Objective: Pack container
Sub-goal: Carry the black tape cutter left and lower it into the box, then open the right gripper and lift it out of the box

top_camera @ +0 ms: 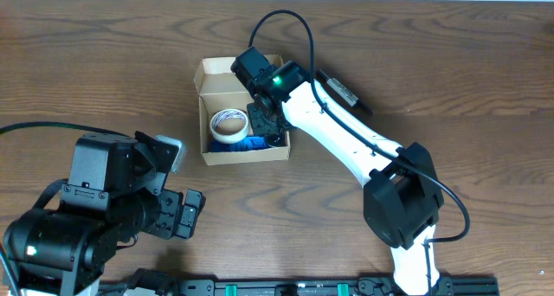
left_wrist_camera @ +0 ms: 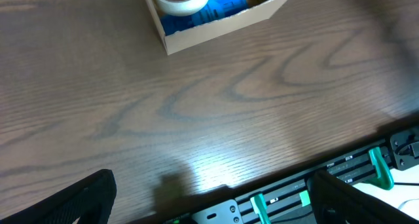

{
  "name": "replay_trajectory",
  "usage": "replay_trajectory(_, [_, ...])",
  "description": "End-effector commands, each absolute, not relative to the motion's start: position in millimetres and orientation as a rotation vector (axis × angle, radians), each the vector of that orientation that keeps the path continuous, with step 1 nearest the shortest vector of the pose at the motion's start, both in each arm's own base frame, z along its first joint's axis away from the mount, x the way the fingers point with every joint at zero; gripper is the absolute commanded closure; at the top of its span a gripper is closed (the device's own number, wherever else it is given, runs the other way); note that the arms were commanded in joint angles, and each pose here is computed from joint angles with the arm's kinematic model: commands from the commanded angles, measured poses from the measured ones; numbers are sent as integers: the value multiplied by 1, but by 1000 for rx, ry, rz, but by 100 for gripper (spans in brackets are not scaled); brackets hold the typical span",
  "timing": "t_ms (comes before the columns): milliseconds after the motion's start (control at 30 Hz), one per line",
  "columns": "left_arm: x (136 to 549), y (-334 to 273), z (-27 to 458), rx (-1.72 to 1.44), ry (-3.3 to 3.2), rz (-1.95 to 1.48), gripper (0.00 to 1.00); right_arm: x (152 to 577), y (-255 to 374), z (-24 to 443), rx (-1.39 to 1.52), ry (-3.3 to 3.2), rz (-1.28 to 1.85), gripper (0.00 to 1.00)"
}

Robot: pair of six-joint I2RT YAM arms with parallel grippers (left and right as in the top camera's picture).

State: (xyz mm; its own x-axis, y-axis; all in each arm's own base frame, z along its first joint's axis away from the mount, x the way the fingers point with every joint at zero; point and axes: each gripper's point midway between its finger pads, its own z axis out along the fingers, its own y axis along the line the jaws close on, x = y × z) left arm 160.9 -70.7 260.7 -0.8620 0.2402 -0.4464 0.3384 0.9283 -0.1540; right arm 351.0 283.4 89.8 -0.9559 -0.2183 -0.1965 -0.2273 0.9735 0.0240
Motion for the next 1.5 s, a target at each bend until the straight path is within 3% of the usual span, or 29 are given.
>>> replay_trajectory(0, [161, -71, 266, 441, 2638, -319, 5, 350, 283, 78, -271, 2945, 23, 73])
replay_trajectory(233, [161, -71, 266, 441, 2638, -319, 5, 352, 282, 77, -246, 2942, 11, 72])
replay_trajectory(300, [161, -71, 266, 441, 2637, -319, 5, 352, 282, 76, -225, 2943, 14, 63])
replay_trajectory(500, [161, -71, 266, 441, 2638, -319, 5, 354, 283, 77, -223, 2938, 19, 52])
replay_trajectory(900, [161, -71, 266, 441, 2638, -319, 5, 356, 287, 80, -224, 2929, 46, 48])
replay_trajectory(1233, [161, -71, 266, 441, 2638, -319, 5, 379, 307, 198, -355, 2714, 246, 46])
replay_trajectory(1467, [161, -71, 266, 441, 2638, -319, 5, 397, 277, 261, -458, 2554, 243, 45])
